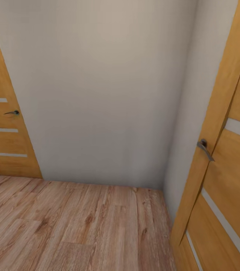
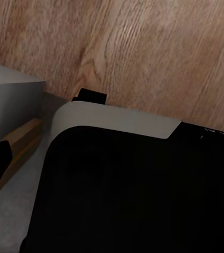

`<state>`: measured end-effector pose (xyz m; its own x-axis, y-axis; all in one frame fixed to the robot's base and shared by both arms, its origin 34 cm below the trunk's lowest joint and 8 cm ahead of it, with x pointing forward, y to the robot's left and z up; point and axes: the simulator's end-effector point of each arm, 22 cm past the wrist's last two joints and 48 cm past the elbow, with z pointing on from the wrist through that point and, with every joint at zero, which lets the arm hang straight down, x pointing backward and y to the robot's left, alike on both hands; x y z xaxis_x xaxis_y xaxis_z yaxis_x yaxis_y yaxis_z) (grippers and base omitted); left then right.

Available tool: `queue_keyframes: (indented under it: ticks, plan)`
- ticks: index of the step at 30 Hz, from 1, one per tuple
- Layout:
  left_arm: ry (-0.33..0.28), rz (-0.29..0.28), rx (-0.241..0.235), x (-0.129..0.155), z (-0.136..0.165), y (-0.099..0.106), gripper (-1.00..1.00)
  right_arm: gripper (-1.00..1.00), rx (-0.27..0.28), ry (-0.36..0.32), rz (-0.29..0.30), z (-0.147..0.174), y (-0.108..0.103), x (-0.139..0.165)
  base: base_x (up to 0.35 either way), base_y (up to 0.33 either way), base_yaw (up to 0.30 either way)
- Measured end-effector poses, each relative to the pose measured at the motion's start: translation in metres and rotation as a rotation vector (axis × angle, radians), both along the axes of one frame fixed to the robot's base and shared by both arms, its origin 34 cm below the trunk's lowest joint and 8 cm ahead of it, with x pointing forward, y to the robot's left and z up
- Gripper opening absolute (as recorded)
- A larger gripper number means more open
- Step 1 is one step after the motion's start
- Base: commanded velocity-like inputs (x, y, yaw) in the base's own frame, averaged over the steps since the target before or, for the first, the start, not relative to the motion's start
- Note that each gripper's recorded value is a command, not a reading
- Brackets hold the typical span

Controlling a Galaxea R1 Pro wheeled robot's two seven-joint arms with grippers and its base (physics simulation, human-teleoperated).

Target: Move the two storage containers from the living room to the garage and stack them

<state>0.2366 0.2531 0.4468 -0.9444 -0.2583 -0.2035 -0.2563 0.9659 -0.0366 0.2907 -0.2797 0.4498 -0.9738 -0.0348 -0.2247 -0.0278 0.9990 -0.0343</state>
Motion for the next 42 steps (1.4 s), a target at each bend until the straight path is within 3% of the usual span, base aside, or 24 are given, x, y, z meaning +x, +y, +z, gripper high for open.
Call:
queue_keyframes:
  ticks: [42]
  plan:
    - [0.021, 0.001, 0.002, -0.0098, -0.0017, 0.0025, 1.00, 1.00, -0.002, -0.001, 0.000, 0.0002, -0.0004, 0.0002, 0.297, 0.000, 0.016]
